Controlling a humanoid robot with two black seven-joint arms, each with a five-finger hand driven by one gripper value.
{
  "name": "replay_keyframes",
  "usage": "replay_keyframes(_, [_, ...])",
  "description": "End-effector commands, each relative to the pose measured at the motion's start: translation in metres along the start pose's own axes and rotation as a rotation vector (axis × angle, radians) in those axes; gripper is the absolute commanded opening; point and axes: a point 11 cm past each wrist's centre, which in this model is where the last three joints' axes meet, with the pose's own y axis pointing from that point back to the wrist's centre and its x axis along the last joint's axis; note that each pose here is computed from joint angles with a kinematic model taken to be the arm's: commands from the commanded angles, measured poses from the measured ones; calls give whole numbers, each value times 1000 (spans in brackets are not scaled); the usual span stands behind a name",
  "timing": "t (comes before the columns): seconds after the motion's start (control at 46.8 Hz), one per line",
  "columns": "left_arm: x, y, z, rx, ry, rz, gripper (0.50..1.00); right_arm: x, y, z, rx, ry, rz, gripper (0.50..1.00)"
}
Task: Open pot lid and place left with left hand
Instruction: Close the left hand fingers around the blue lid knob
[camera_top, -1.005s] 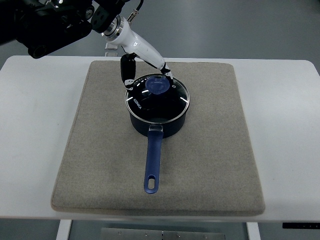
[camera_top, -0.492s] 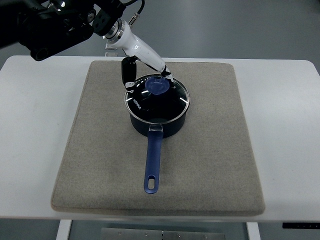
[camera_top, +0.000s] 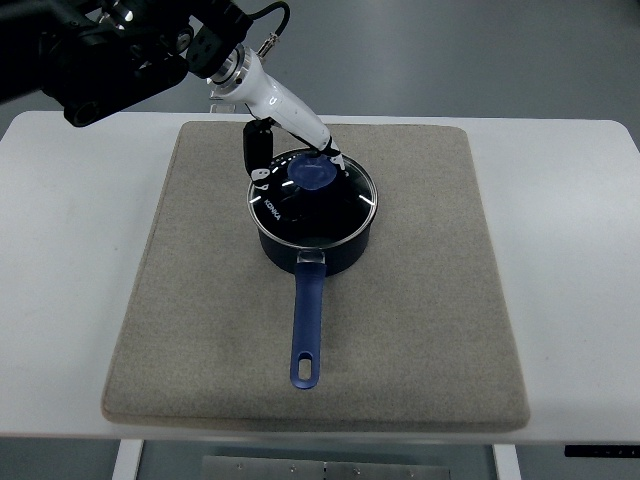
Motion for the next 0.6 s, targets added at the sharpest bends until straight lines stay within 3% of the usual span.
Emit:
replay_keyframes(0.0, [-1, -1, 0, -1, 2, -2, 821, 0, 0, 0, 0, 0, 0, 917])
replay_keyframes(0.064, [-1, -2, 1, -5, 3, -1, 799, 0, 0, 0, 0, 0, 0, 917])
replay_keyframes(0.128, [-1, -2, 1, -4, 3, -2, 707, 0, 0, 0, 0, 0, -2, 917])
replay_keyframes(0.299, [0, -3, 0, 2, 1, -2, 596, 0, 0, 0, 0, 0, 0, 917])
replay_keyframes(0.406, [1, -4, 0, 4, 0, -3, 578, 0, 0, 0, 0, 0, 0, 917])
replay_keyframes(0.492, [-2, -4, -2, 12, -1, -14, 504, 0, 0, 0, 0, 0, 0, 917])
replay_keyframes(0.577, [-3, -7, -3, 19, -6, -25, 500, 0, 0, 0, 0, 0, 0, 917])
